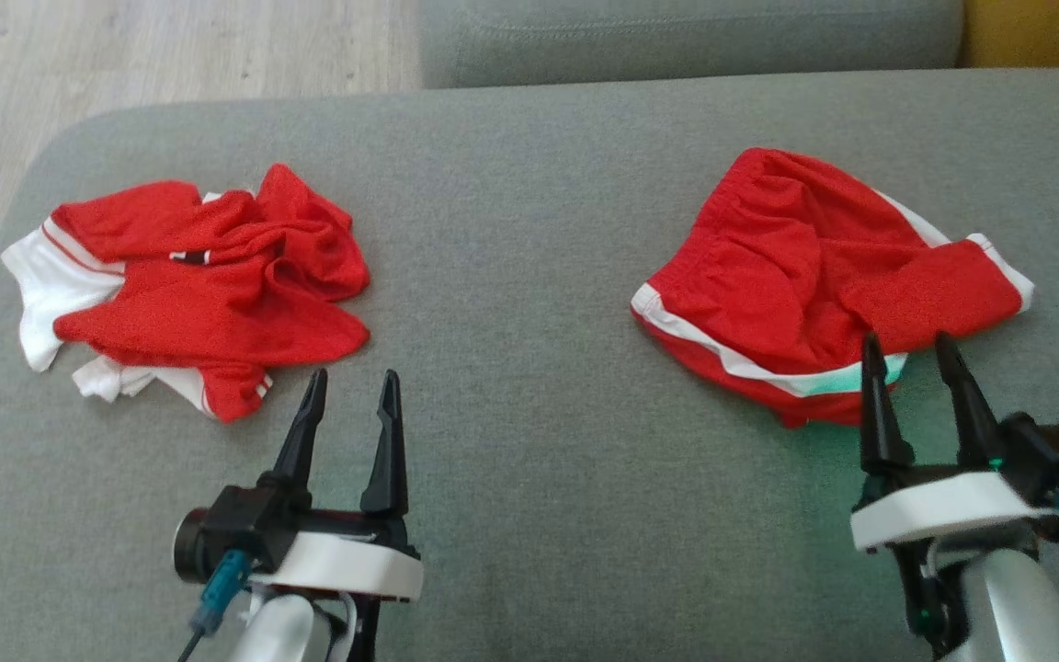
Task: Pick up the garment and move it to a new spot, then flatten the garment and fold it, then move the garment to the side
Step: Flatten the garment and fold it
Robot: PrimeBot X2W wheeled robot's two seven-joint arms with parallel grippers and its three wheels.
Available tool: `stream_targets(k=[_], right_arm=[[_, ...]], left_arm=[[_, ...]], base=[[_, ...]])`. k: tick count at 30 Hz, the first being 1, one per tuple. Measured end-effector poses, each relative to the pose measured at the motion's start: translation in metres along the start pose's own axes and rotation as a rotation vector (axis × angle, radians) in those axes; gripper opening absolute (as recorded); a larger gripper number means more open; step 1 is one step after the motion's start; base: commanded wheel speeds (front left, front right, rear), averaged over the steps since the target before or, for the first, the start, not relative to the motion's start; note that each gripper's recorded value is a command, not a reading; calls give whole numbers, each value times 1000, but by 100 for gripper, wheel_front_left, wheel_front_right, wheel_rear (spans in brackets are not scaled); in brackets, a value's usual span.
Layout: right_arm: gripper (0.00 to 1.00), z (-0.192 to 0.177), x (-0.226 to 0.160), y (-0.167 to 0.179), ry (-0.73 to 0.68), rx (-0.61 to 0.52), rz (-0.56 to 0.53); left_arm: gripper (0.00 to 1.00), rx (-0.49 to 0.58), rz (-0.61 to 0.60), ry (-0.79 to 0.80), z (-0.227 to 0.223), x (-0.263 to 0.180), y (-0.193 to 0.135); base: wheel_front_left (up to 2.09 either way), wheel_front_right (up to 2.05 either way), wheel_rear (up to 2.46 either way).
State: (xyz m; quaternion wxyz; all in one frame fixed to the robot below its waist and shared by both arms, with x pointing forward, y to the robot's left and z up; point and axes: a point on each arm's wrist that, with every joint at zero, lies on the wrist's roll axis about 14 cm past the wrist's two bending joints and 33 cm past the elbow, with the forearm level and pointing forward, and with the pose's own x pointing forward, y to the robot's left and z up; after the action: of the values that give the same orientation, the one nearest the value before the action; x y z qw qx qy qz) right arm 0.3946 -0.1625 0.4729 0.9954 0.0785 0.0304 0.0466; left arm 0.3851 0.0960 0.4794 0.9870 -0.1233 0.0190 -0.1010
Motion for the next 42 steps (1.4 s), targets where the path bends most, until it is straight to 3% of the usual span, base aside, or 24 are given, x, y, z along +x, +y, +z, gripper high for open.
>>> stream_targets(k=[6,12,17,24,25,26,34,42], right_arm=[[100,4,23,39,10,-71,126],[100,-28,49,87,172,-191,281],[100,-73,57,88,356,-258,300],[100,-101,70,97,458,-274,330],[33,-102,72,99,459,-274,336],[0,-102,73,102,449,-268,346],[0,-83,70,159,321,-241,528],[0,-94,28,205,339,-313,731]], left_arm=[[100,-1,14,24,-8,-1,6],[100,-6,40,40,-13,-3,15],[100,-8,61,30,-9,-2,23],[100,-8,111,41,-12,-9,38],[100,-7,115,43,-12,-10,39],[100,-7,119,43,-13,-10,40],[100,-11,121,41,-12,-9,40],[100,-9,104,30,-8,-8,34]], base=[[0,0,0],[0,0,0],[0,0,0],[0,0,0],[0,0,0],[0,0,0],[0,0,0],[0,0,0]])
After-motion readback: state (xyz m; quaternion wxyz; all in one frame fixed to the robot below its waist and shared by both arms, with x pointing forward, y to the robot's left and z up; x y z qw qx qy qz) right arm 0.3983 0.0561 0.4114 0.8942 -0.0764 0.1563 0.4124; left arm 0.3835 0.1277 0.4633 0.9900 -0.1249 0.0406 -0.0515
